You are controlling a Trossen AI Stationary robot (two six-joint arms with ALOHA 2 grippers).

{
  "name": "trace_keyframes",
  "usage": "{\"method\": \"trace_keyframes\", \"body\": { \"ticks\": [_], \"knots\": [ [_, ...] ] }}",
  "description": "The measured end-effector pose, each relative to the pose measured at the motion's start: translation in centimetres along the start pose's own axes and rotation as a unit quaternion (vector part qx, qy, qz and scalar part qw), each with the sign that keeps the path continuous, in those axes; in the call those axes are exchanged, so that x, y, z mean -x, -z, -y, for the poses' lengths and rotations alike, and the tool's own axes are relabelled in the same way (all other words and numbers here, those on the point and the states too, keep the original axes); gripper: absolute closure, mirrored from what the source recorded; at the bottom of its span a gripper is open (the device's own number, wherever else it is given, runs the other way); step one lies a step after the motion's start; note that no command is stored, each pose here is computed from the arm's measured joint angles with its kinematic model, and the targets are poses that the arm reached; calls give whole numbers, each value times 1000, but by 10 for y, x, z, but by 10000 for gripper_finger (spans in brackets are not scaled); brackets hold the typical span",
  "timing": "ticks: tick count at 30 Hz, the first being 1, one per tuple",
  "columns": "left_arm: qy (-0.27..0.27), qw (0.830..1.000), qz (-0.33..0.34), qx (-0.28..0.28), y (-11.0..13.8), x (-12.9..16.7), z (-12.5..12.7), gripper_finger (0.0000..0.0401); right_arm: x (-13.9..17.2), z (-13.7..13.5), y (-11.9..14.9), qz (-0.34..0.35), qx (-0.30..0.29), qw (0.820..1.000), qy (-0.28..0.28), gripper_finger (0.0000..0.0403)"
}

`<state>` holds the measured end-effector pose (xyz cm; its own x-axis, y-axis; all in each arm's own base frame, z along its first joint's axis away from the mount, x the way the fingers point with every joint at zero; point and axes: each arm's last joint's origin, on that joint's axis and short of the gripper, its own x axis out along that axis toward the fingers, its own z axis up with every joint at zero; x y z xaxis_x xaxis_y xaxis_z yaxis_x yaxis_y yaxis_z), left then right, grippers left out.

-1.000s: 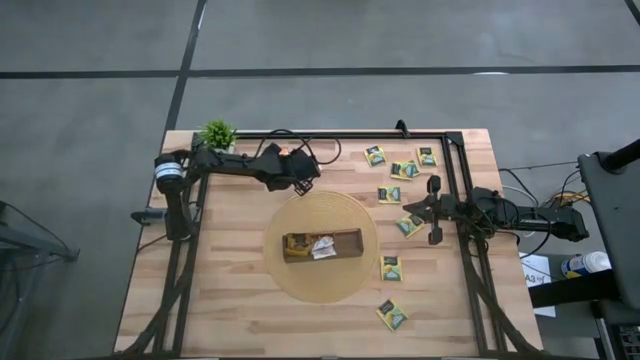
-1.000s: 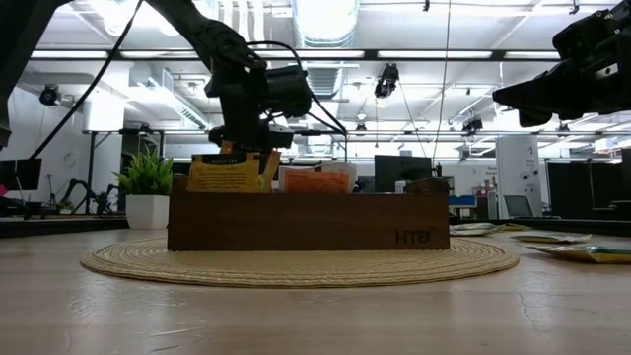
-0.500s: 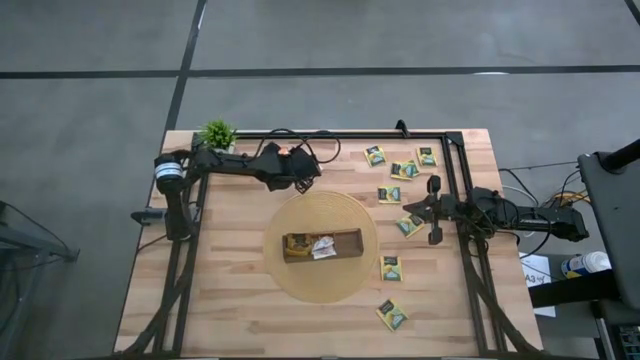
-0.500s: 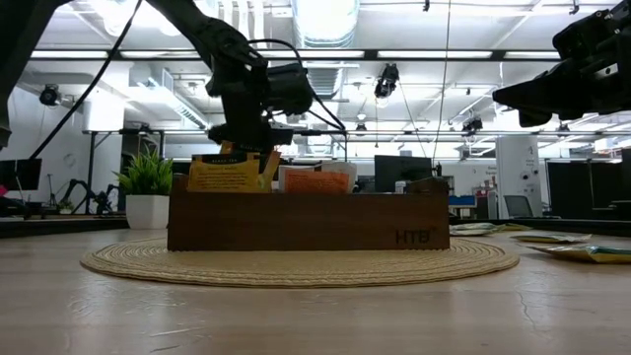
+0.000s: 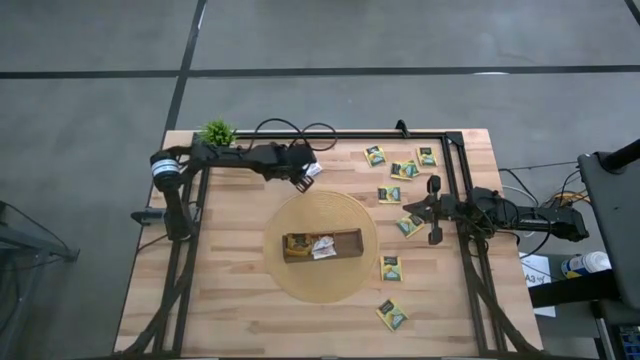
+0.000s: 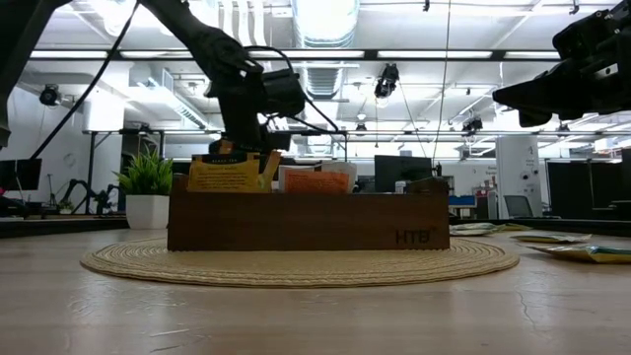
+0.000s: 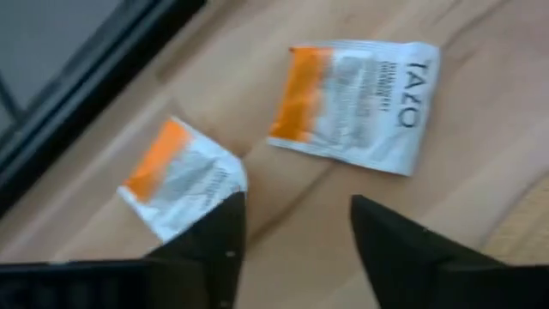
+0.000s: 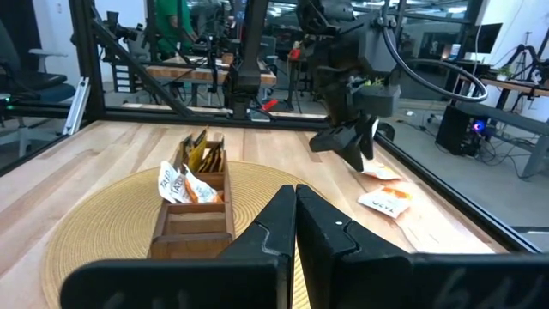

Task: Pick & Place Tea
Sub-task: Put the left orange tea sachet into the mid section of the wooden organizer

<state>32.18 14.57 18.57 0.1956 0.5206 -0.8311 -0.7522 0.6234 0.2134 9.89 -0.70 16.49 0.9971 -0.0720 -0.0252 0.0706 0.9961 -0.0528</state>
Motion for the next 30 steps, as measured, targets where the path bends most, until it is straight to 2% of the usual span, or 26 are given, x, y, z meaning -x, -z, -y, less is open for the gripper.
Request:
{"method": "trace_keyframes", "body": {
  "ticks": [5, 9, 12, 20, 30],
  "knots": [
    [-73, 997, 12, -34, 4, 3, 1, 104, 0, 0, 0, 0, 0, 1000, 0, 394],
    [-140, 989, 35, -33, 7, 5, 2, 67, 0, 0, 0, 0, 0, 1000, 0, 394],
    [-149, 988, 33, -22, 8, 2, -3, 61, 0, 0, 0, 0, 0, 1000, 0, 394],
    [-123, 992, 2, 1, 14, -10, -14, 60, 0, 0, 0, 0, 0, 1000, 0, 394],
    [-110, 994, 15, 8, 15, -16, -15, 60, 0, 0, 0, 0, 0, 1000, 0, 394]
  ]
}}
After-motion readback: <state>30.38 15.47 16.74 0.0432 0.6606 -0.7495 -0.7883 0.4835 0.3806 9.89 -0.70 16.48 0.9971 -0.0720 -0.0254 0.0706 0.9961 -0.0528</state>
